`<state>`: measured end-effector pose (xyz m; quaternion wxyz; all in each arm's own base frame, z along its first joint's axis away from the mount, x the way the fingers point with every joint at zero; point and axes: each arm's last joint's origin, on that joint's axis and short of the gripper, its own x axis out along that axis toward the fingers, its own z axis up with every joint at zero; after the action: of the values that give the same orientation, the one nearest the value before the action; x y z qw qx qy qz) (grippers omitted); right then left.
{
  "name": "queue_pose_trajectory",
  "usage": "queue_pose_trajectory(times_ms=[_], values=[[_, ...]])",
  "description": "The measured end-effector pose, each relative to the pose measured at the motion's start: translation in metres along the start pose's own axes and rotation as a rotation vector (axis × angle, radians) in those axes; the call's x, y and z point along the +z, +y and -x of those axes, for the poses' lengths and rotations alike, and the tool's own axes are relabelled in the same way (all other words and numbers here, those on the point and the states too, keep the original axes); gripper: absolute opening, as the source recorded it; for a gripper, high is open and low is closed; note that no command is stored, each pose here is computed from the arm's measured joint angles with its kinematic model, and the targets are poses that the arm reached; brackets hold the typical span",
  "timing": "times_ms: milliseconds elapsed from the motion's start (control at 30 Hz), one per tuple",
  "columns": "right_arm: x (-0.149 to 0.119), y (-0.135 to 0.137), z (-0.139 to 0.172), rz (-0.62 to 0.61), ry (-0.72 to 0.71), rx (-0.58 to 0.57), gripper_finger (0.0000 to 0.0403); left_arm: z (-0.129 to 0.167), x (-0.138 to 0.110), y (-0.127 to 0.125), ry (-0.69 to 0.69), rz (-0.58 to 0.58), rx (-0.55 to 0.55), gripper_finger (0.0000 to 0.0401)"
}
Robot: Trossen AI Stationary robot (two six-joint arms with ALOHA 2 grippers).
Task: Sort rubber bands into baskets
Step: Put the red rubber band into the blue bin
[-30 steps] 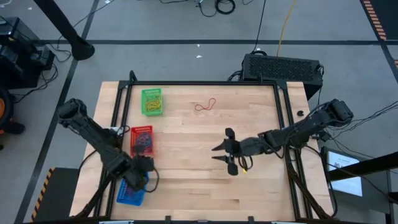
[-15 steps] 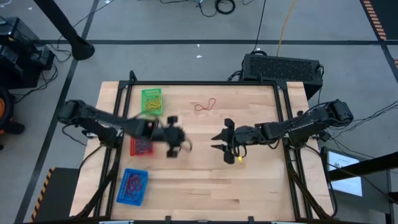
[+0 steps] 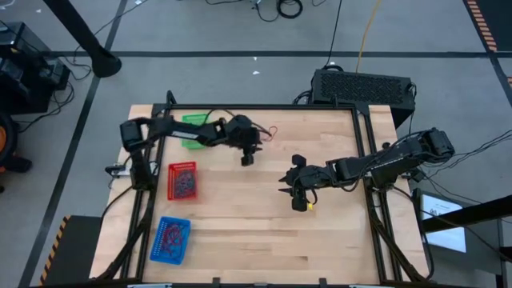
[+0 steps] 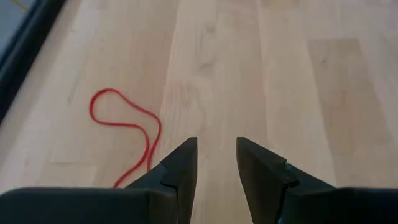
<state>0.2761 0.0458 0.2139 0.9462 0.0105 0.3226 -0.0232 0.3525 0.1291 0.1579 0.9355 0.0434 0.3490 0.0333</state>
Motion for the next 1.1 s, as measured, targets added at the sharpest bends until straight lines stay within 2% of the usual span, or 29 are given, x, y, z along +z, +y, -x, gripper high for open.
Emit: queue_pose_trajectory(times_ms=[133,200,333,500,600,733,833,1000,1100], values=[[-0.003,0.000,0.000,0.012,0.029,-0.004,0.0139,-0.007,0.007,0.014,-0.004,-0.010,0.017,0.0118],[-0.003,-0.001,0.000,0.016,0.028,-0.011,0.0139,-0.009,0.008,0.022,0.042,0.010,0.023,0.0118],[-0.002,-0.007,0.000,0.011,0.016,-0.114,0.0139,-0.014,0.003,0.037,0.145,0.077,0.015,0.0118],[-0.001,-0.012,-0.001,-0.011,0.007,-0.130,0.0139,-0.028,-0.005,0.054,0.193,0.127,0.004,0.0118],[0.001,-0.012,-0.001,-0.013,-0.004,-0.128,0.0139,-0.035,-0.014,0.055,0.239,0.141,-0.014,0.0118],[0.002,-0.013,-0.001,-0.008,-0.013,-0.130,0.0139,-0.032,-0.007,0.055,0.208,0.137,-0.017,0.0118],[0.002,-0.014,-0.001,-0.010,-0.016,-0.132,0.0139,-0.030,-0.016,0.053,0.315,0.162,-0.036,0.0118],[0.004,-0.013,-0.001,-0.008,-0.038,-0.129,0.0139,-0.025,-0.022,0.056,0.394,0.188,-0.044,0.0118],[0.006,-0.013,-0.001,-0.012,-0.060,-0.125,0.0139,-0.031,-0.032,0.056,0.426,0.207,-0.086,0.0112]])
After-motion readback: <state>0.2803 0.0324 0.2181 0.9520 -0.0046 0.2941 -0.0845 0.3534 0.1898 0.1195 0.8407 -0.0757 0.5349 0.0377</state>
